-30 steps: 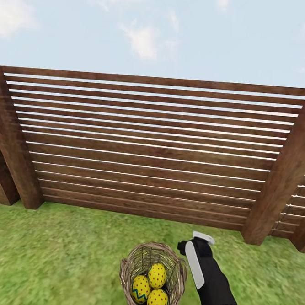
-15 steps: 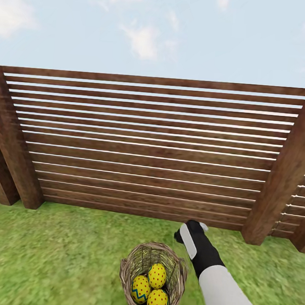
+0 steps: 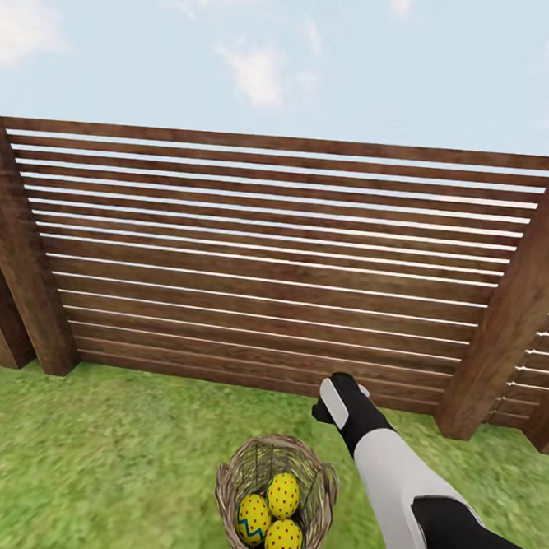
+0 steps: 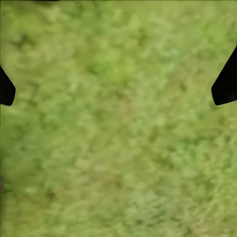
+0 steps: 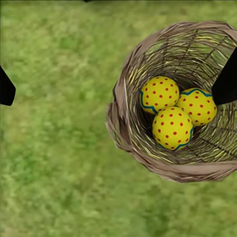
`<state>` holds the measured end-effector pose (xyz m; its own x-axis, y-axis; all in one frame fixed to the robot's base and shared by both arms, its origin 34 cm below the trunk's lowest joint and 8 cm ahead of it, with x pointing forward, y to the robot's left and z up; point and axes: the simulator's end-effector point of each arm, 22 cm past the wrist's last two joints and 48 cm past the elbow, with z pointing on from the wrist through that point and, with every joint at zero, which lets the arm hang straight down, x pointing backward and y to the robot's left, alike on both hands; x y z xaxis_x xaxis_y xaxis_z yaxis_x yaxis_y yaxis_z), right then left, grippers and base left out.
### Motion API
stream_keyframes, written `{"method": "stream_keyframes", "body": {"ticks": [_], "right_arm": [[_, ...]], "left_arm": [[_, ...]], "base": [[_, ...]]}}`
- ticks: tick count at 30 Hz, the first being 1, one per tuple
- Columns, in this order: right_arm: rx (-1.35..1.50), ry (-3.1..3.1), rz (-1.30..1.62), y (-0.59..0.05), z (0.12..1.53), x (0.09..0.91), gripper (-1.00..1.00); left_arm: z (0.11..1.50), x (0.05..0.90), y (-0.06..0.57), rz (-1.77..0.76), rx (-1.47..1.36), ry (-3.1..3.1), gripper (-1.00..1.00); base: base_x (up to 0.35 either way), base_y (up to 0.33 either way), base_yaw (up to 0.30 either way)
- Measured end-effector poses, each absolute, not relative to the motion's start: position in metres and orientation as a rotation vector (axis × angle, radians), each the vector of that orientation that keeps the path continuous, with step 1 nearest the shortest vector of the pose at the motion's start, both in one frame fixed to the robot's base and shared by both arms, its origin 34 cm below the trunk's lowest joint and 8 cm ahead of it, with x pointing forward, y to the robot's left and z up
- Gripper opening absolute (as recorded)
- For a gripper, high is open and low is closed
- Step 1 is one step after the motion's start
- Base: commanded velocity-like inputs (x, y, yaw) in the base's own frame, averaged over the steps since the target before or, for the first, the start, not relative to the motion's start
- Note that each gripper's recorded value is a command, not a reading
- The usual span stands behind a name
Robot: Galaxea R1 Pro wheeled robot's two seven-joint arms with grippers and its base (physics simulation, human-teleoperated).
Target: Take the three Easter eggs out of the wicker basket on the lawn in the garden, then place them on the lawn next to a single tree (choose any tree) so that all three eggs are next to the same tree and none are left in the basket.
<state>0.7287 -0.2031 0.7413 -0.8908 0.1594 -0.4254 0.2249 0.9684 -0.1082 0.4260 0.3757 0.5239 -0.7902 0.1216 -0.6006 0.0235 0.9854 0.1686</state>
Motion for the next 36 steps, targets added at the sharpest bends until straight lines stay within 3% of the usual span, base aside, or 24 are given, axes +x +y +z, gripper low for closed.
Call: {"method": "stream_keyframes", "body": {"ticks": [5, 18, 36], "right_arm": [[0.274, 2.699, -0.217, -0.203, 0.732, 0.728, 1.0], [0.267, 2.701, -0.22, -0.203, 0.723, 0.727, 1.0], [0.268, 2.719, -0.235, -0.208, 0.69, 0.721, 1.0]], "left_arm": [[0.523, 0.434, 0.378, 0.203, 0.104, 2.455, 1.0], [0.567, 0.45, 0.459, 0.334, -0.171, 2.355, 1.0], [0.555, 0.425, 0.463, 0.352, -0.159, 2.329, 1.0]], "base": [[0.0, 0.0, 0.0], [0.0, 0.0, 0.0], [0.0, 0.0, 0.0]]}}
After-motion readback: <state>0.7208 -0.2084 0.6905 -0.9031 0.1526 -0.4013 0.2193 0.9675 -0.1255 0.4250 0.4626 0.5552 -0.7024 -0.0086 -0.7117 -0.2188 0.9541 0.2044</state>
